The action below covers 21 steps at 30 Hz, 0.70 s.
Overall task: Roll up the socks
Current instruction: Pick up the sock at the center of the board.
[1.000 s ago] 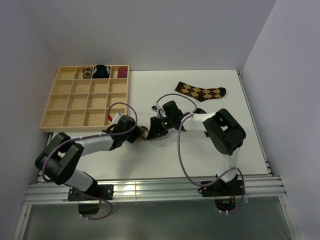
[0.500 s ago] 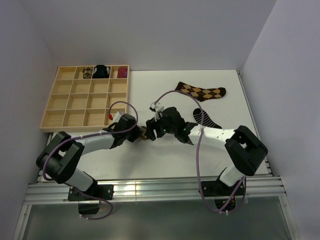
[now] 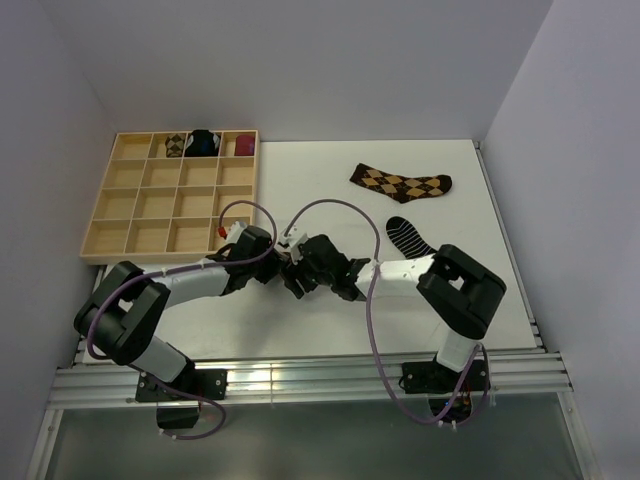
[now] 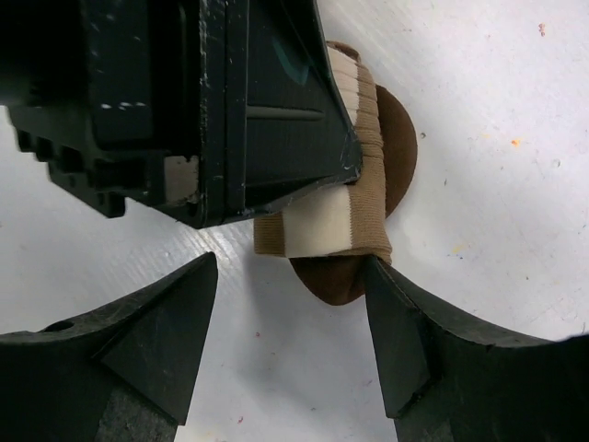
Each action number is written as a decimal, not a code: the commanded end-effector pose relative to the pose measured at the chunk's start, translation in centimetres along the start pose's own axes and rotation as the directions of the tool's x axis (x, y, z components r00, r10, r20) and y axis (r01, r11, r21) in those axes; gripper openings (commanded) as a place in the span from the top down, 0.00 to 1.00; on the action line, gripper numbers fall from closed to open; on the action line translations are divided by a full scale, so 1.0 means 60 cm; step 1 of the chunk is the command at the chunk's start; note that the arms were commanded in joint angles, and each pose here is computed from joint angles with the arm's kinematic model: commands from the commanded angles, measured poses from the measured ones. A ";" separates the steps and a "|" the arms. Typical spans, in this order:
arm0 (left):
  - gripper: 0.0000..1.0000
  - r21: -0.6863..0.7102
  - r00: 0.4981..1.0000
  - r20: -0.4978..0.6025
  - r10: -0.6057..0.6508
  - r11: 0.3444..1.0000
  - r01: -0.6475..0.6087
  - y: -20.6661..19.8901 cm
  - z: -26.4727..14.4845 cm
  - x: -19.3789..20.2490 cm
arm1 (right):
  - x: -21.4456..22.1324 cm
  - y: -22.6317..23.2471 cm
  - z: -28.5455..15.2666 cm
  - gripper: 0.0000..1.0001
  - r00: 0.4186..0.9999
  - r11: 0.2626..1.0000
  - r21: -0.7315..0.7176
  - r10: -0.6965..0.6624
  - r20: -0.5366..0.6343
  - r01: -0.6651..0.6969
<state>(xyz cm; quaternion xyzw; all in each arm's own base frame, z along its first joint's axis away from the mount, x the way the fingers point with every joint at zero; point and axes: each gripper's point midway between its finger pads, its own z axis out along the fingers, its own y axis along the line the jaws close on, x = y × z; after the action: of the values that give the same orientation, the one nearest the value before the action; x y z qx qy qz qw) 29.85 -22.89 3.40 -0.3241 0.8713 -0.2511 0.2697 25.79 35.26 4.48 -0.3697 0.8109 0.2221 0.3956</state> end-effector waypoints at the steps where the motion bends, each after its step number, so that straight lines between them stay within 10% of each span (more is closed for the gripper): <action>1: 0.56 -0.159 0.997 -0.044 0.065 0.985 -0.071 0.077 0.008 0.018 | -0.044 -0.006 0.014 0.28 0.996 0.998 0.045 -0.038 0.075 0.035; 12: 0.55 -0.145 0.995 -0.067 0.077 0.986 -0.086 0.073 0.014 0.026 | -0.036 -0.006 0.043 0.29 0.998 0.999 0.045 -0.028 0.062 0.025; 21: 0.52 -0.109 0.993 -0.086 0.085 0.990 -0.094 0.064 0.015 0.032 | -0.015 -0.006 0.058 0.67 0.999 0.999 0.032 0.020 0.037 -0.021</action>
<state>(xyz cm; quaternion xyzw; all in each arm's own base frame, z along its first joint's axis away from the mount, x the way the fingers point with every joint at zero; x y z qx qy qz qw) 30.39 -23.12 3.27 -0.3117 0.8747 -0.2530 0.2716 27.56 35.58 1.98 -0.3604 0.8228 0.1844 0.3988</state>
